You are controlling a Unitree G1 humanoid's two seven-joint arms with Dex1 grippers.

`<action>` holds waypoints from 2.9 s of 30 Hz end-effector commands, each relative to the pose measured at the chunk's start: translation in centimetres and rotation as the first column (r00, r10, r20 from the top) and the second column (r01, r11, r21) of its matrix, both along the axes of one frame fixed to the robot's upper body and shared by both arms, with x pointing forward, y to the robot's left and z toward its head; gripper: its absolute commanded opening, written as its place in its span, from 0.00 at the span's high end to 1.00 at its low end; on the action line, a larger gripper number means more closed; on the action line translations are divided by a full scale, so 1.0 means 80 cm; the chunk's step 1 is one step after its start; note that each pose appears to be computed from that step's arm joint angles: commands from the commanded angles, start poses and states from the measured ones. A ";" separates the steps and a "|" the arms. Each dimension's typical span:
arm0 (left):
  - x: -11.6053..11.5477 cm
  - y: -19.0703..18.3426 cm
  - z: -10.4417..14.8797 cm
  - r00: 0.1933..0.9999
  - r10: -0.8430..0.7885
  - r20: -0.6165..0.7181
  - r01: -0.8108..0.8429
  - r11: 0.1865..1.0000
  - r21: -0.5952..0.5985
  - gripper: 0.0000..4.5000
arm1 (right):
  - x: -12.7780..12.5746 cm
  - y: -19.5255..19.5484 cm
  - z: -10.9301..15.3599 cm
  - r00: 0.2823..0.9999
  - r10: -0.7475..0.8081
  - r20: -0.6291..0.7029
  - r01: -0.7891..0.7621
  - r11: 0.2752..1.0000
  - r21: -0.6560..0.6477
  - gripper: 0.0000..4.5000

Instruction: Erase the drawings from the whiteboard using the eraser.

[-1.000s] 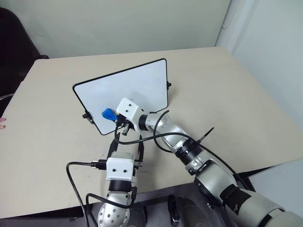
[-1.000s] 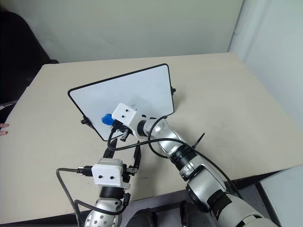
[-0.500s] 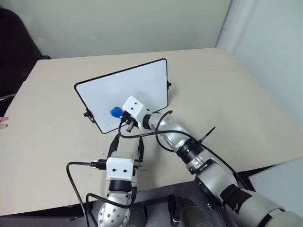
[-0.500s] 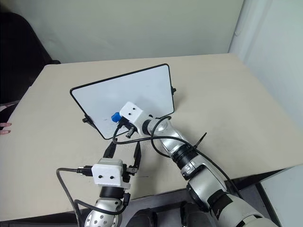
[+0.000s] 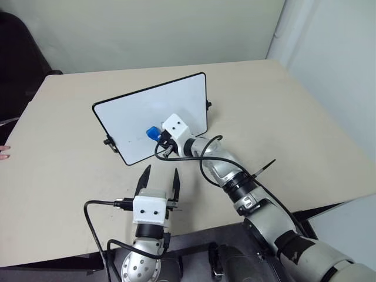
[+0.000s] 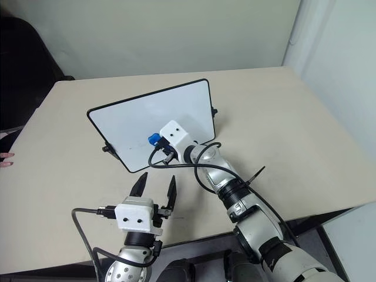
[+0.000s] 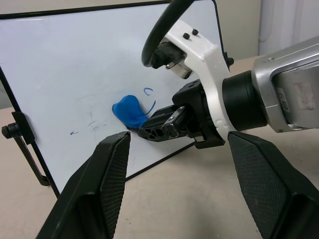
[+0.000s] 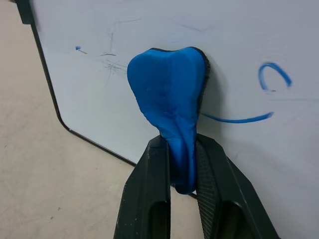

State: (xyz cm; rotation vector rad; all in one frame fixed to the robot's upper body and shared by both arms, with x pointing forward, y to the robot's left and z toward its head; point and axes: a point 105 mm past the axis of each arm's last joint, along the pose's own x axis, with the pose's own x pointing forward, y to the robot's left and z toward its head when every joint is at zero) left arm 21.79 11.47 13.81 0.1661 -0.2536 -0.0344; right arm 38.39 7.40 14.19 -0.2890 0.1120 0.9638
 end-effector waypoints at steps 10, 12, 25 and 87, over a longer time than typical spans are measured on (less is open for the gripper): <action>-0.003 -0.003 0.015 0.999 -0.016 0.045 0.017 1.000 -0.012 0.24 | 0.042 -0.055 0.028 0.980 -0.183 0.074 0.180 0.983 0.044 0.91; -0.003 -0.003 0.015 0.999 -0.016 0.045 0.016 1.000 -0.011 0.24 | 0.039 -0.049 0.030 0.983 -0.168 0.078 0.164 0.985 0.051 0.91; 0.001 -0.005 0.014 0.999 -0.024 0.043 0.024 1.000 -0.013 0.24 | -0.030 0.022 0.050 0.982 0.101 0.162 -0.109 0.993 0.044 0.91; 0.004 -0.010 0.014 0.998 -0.032 0.048 0.033 0.999 -0.012 0.24 | -0.086 0.092 0.030 0.860 0.447 0.246 -0.407 0.892 -0.197 0.91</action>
